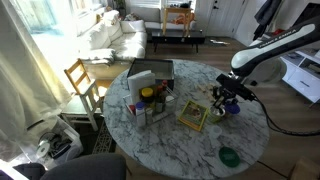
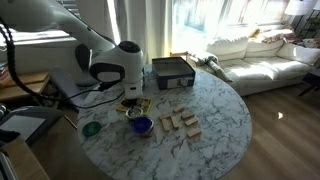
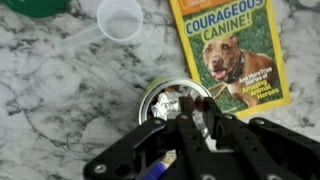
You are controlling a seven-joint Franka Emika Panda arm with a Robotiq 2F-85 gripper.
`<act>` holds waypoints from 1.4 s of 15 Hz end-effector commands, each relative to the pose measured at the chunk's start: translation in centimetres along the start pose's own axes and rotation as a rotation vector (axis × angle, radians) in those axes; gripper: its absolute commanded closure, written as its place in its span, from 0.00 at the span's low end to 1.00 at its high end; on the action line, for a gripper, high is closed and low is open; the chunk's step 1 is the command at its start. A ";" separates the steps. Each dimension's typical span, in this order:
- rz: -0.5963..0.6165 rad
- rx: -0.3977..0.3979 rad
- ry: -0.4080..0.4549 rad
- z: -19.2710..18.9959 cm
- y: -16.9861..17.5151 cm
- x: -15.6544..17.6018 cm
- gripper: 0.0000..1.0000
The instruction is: Pick up the small black object from the can and put it in the clear measuring spoon
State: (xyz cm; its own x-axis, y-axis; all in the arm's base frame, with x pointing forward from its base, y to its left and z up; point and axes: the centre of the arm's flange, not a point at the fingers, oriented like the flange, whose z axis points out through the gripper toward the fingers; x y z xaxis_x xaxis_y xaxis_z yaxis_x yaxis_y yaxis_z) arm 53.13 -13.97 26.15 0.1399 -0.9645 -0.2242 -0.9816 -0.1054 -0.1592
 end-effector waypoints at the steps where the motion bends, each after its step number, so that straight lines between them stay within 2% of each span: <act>1: -0.163 -0.101 -0.061 -0.8 2.5 -3.3 0.95; 4: -0.310 -0.178 -0.078 -0.3 3.9 -5.7 0.95; 10: -0.538 -0.214 -0.050 1.8 6.0 -9.4 0.95; 17: -0.588 -0.146 0.050 3.4 5.6 -10.1 0.95; 21: -0.599 -0.149 0.086 4.1 5.4 -9.6 0.95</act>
State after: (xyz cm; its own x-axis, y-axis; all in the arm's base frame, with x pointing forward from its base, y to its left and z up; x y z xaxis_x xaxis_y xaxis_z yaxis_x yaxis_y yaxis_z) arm 47.52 -4.21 24.51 0.6539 -0.7516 -0.0870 -0.7561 -0.6448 -0.1121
